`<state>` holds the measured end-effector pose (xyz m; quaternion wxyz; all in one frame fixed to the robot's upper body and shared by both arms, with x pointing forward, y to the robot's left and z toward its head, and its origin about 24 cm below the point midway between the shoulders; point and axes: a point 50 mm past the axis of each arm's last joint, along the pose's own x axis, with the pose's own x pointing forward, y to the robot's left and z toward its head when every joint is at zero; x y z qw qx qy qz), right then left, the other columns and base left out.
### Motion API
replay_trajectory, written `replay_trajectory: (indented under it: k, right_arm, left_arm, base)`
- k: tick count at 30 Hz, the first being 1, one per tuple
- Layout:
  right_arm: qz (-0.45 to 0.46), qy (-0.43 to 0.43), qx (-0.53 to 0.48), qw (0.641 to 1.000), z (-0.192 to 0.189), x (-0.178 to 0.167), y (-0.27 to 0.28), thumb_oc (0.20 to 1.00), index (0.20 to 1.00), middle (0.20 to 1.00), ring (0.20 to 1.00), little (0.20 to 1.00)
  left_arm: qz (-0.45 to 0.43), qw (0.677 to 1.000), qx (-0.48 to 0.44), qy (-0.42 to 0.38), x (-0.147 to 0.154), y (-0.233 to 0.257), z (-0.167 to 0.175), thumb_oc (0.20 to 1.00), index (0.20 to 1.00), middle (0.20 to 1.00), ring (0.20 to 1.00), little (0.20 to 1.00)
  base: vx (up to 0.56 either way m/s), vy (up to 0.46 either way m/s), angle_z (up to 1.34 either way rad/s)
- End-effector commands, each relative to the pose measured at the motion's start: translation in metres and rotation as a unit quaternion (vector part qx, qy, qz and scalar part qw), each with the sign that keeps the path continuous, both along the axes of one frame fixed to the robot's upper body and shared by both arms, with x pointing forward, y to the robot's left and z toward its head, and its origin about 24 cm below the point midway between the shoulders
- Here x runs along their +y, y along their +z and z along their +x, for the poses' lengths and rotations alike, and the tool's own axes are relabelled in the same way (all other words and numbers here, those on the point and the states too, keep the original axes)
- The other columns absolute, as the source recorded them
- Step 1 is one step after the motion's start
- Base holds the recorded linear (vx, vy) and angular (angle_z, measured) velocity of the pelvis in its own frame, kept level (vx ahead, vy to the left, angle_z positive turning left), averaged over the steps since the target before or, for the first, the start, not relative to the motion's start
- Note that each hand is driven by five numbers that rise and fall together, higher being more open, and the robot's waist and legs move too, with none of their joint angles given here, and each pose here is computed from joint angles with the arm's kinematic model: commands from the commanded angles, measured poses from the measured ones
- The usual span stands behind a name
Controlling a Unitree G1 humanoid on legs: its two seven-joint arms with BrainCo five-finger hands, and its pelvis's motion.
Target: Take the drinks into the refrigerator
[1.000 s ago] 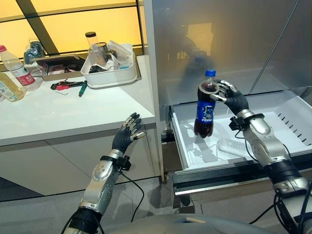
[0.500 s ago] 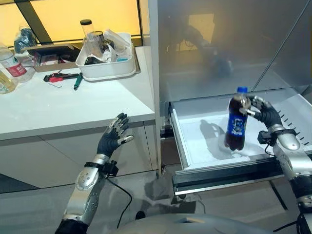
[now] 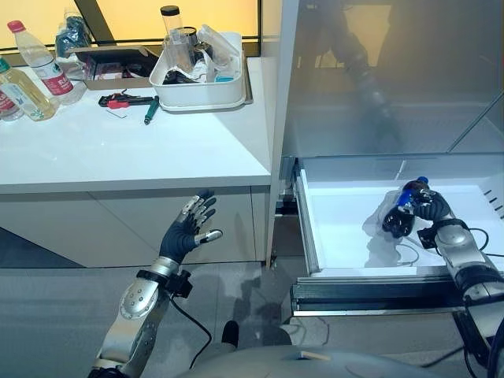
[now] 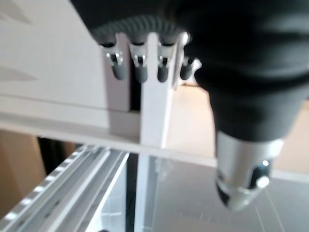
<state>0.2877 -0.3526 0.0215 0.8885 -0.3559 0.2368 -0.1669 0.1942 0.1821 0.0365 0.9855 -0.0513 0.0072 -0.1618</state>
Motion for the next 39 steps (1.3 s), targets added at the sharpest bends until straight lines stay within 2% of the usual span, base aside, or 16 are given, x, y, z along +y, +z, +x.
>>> replay_trajectory:
  k: [1,7,8,13,23,33,35,38,39]
  right_arm:
    - [-0.038,0.069,0.05,0.996,0.019,0.031,-0.008,0.2,0.2,0.2,0.2,0.2]
    - [0.003,0.091,0.085,0.992,0.01,0.069,-0.046,0.2,0.2,0.2,0.2,0.2]
    - [0.025,0.099,0.096,0.99,0.006,0.084,-0.058,0.2,0.2,0.2,0.2,0.2]
    - [0.068,0.098,0.116,0.986,-0.004,0.109,-0.08,0.2,0.2,0.2,0.2,0.2]
    - [0.119,0.043,0.109,0.986,-0.014,0.107,-0.089,0.2,0.2,0.2,0.2,0.2]
    - [0.134,0.016,0.101,0.986,-0.02,0.097,-0.09,0.2,0.2,0.2,0.2,0.2]
    - [0.136,0.016,0.086,0.987,-0.016,0.095,-0.086,1.0,1.0,1.0,1.0,1.0]
    - [0.14,0.022,0.056,0.988,-0.01,0.093,-0.077,1.0,1.0,1.0,1.0,1.0]
    - [0.137,0.037,0.005,0.99,-0.002,0.086,-0.06,1.0,1.0,1.0,1.0,1.0]
  left_arm:
    - [-0.018,0.994,-0.104,-0.008,-0.005,0.039,0.012,1.0,1.0,1.0,1.0,1.0]
    - [-0.019,0.993,-0.116,-0.003,-0.01,0.042,0.019,1.0,1.0,1.0,1.0,1.0]
    - [-0.019,0.993,-0.118,-0.002,-0.012,0.043,0.022,1.0,1.0,1.0,1.0,1.0]
    - [-0.023,0.991,-0.131,0.009,-0.014,0.046,0.026,1.0,1.0,1.0,1.0,1.0]
    - [-0.03,0.991,-0.13,0.023,-0.016,0.046,0.028,1.0,1.0,1.0,1.0,1.0]
    - [-0.027,0.992,-0.121,0.032,-0.011,0.042,0.027,1.0,1.0,1.0,1.0,1.0]
    - [-0.027,0.993,-0.114,0.034,-0.01,0.039,0.027,1.0,1.0,1.0,1.0,1.0]
    - [-0.026,0.993,-0.111,0.036,-0.008,0.038,0.027,1.0,1.0,1.0,1.0,1.0]
    - [-0.028,0.994,-0.095,0.042,-0.004,0.031,0.026,1.0,1.0,1.0,1.0,1.0]
  base:
    - [-0.11,-0.003,0.2]
    - [-0.05,0.01,0.06]
    - [-0.03,0.012,0.03]
    - [-0.01,0.012,0.02]
    - [0.01,0.008,0.05]
    - [0.0,0.0,0.0]
    - [0.0,0.0,0.0]
    - [0.0,0.0,0.0]
    - [0.0,0.0,0.0]
